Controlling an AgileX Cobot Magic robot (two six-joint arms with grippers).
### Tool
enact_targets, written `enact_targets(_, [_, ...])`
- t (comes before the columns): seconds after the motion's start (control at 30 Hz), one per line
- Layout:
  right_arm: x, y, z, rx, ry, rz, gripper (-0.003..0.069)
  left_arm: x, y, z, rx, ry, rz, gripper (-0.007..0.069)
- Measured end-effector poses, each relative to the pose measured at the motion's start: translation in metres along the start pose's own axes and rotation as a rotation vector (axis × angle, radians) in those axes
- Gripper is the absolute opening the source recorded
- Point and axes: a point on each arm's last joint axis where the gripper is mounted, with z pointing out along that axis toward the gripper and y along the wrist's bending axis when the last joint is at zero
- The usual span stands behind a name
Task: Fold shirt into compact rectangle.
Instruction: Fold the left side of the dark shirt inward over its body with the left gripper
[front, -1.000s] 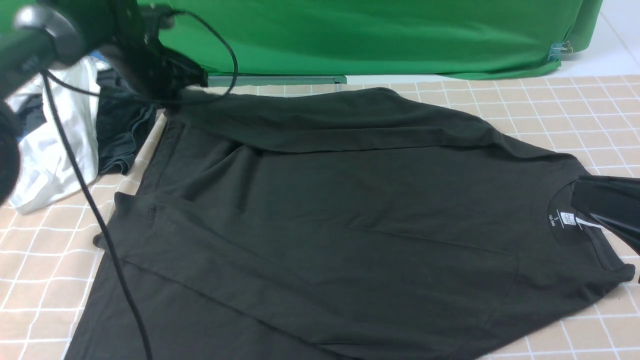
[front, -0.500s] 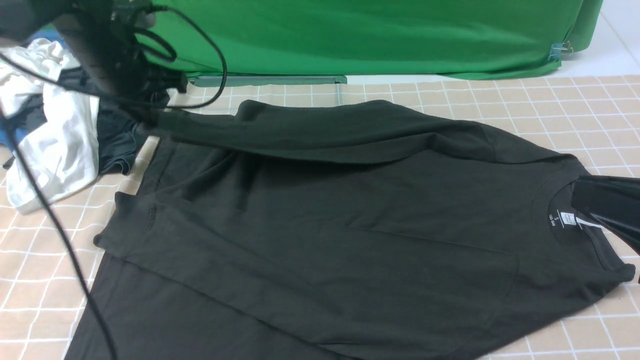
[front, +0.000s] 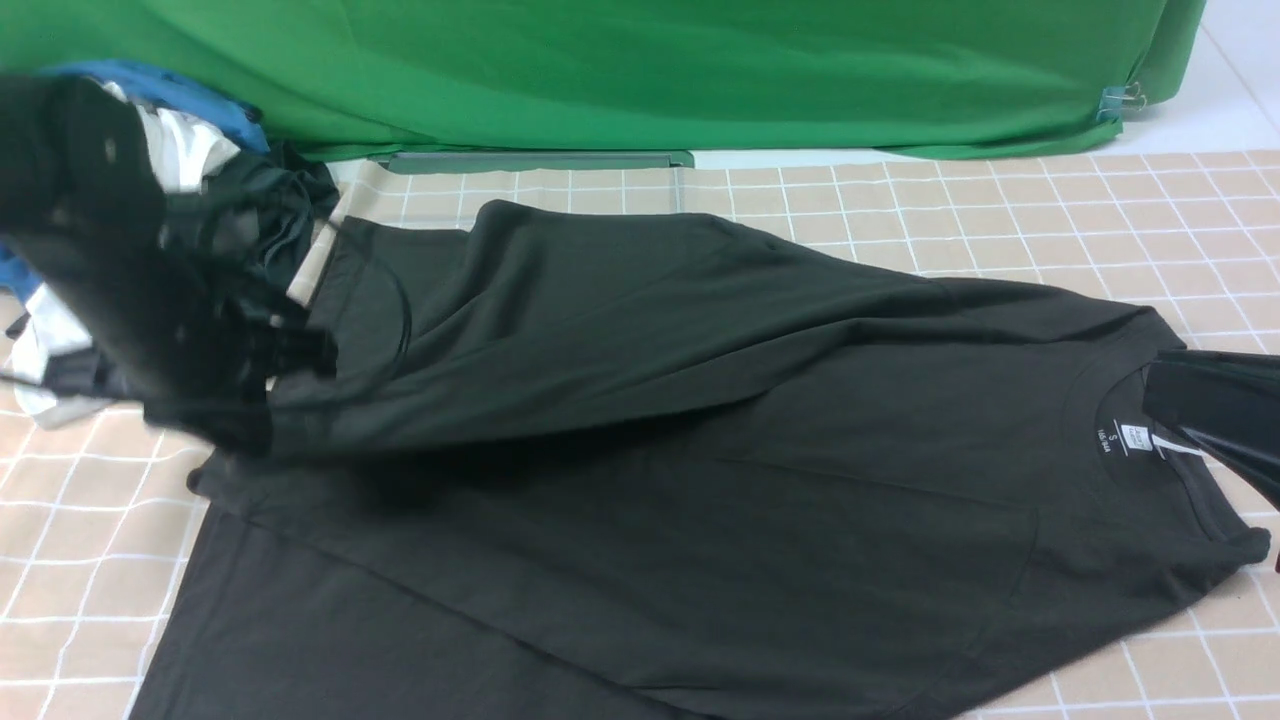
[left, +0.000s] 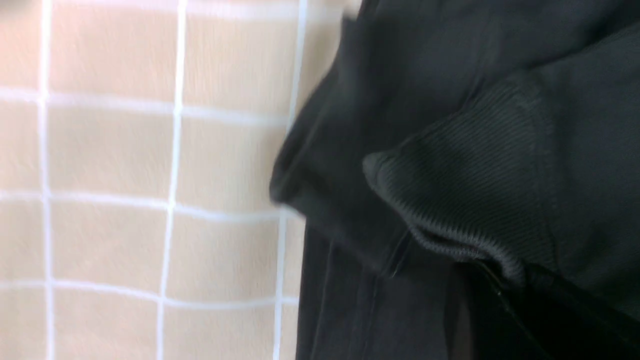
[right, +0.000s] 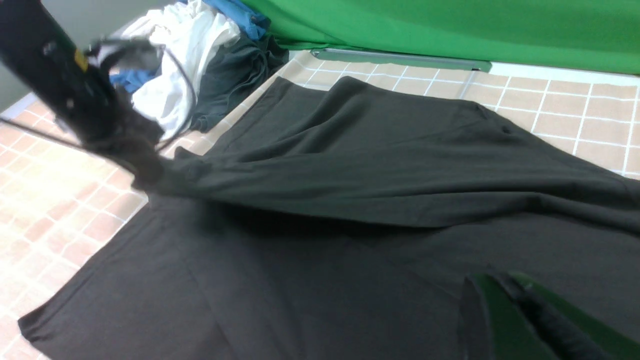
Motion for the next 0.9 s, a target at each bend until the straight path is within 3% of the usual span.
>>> enact_targets(0.23, [0.0,0.0,0.0,0.0,-0.001,0.005,0.0037,0.014,0.002,0.016,-0.004,0.033,-0.011,0.0076])
enact_targets(0.43, [-0.001,-0.001,0.011,0.02,0.057,0.018,0.0037,0.014,0.002,0.016,-0.006,0.034,-0.01,0.0244])
enact_targets(0.5, [-0.012,-0.002,0.019,0.066,0.105,-0.002,0.0037,0.014,0.003,0.016,-0.013,0.035,-0.003,0.0345])
enact_targets(0.53, [-0.015,-0.002,0.021,0.07,0.123,-0.004,0.0037,0.014,0.003,0.016,-0.013,0.034,-0.003,0.0353])
enact_targets(0.6, [-0.027,-0.011,0.03,0.177,0.196,-0.015,0.0037,0.014,0.003,0.013,-0.011,0.02,0.008,0.038])
enact_targets(0.7, [-0.052,-0.034,0.043,0.347,0.279,-0.011,0.0037,0.011,0.002,-0.001,-0.002,-0.064,0.016,0.0335])
enact_targets(0.77, [-0.061,-0.045,0.047,0.402,0.309,0.002,0.0037,0.011,0.002,-0.008,0.002,-0.103,0.016,0.0293])
enact_targets(0.8, [-0.075,-0.066,0.052,0.474,0.346,0.044,0.0037,0.01,0.001,-0.019,0.015,-0.165,0.014,0.0205])
enact_targets(0.9, [-0.087,-0.096,0.065,0.483,0.423,0.135,0.0037,0.008,0.0,-0.034,0.035,-0.253,0.014,0.006])
